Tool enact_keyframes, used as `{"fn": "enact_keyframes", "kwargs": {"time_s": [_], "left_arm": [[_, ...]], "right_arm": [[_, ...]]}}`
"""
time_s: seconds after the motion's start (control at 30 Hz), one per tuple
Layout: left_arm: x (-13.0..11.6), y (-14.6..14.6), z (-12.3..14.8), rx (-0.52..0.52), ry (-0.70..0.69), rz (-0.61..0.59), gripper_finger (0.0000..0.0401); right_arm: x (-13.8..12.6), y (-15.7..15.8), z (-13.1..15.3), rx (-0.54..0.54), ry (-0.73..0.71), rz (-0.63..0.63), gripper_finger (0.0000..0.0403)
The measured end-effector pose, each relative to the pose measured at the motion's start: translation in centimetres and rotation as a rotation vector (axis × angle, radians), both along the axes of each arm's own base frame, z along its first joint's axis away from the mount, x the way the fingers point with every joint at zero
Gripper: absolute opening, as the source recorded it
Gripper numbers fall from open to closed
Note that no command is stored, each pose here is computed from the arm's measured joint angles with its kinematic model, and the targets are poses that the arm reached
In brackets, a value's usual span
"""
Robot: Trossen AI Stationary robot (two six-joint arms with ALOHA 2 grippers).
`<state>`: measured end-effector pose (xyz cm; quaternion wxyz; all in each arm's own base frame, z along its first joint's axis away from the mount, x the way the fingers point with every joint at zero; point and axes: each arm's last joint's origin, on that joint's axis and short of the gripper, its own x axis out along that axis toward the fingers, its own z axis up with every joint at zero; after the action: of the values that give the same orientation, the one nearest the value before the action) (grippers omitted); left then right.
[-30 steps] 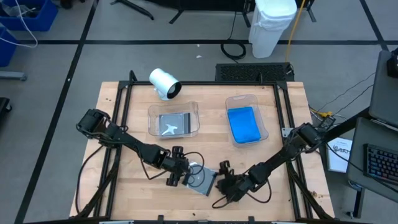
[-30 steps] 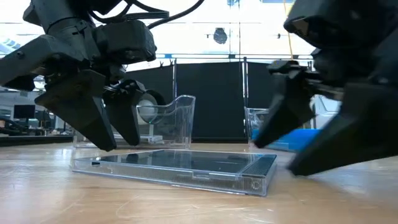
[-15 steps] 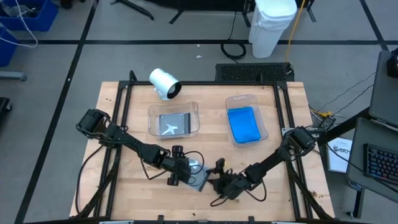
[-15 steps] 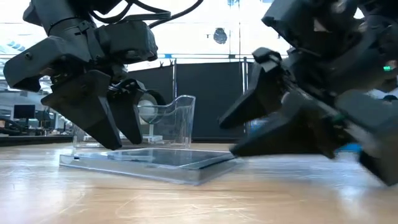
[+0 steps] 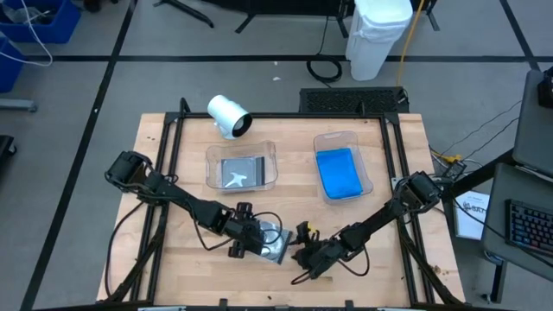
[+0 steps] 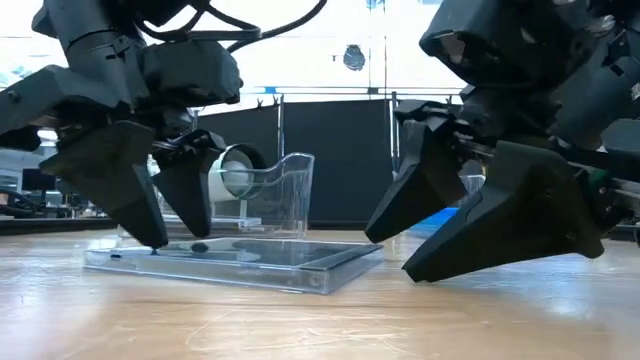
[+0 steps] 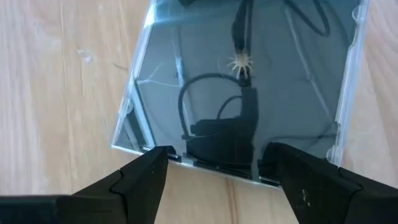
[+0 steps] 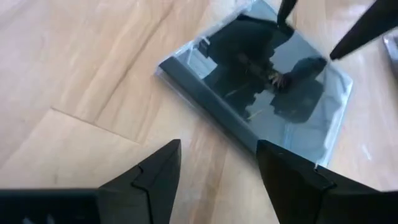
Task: Pick & place jewel cases by type
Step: Put the black cd case into the left transparent bin
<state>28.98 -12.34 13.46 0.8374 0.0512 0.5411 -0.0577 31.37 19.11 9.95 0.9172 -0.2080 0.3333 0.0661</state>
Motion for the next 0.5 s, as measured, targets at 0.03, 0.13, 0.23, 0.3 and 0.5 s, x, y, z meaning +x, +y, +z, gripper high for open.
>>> {"fn": "enact_keyframes", "kwargs": {"time_s": [0.03,0.13,0.23,0.3,0.5], "left_arm": [[-0.1,0.0,0.0,0.005,0.010,-0.008,0.0296],[-0.4,-0.1,0.6,0.030,0.024,-0.052,0.0296],[-0.7,-0.3,1.3,0.064,0.032,-0.106,0.0296],[-0.7,-0.7,2.7,0.076,-0.008,-0.117,0.0296],[-2.2,-1.0,4.9,0.190,0.094,-0.111,0.0296]], "right_arm": [[0.0,0.0,0.0,0.015,0.002,-0.011,0.0207],[-0.1,0.1,0.0,0.025,0.002,-0.013,0.0206],[0.0,0.0,0.0,0.027,0.006,-0.017,0.0202],[0.1,-0.2,0.0,0.031,0.005,-0.022,0.0201],[0.1,-0.2,-0.1,0.036,0.011,-0.028,0.0201]]}}
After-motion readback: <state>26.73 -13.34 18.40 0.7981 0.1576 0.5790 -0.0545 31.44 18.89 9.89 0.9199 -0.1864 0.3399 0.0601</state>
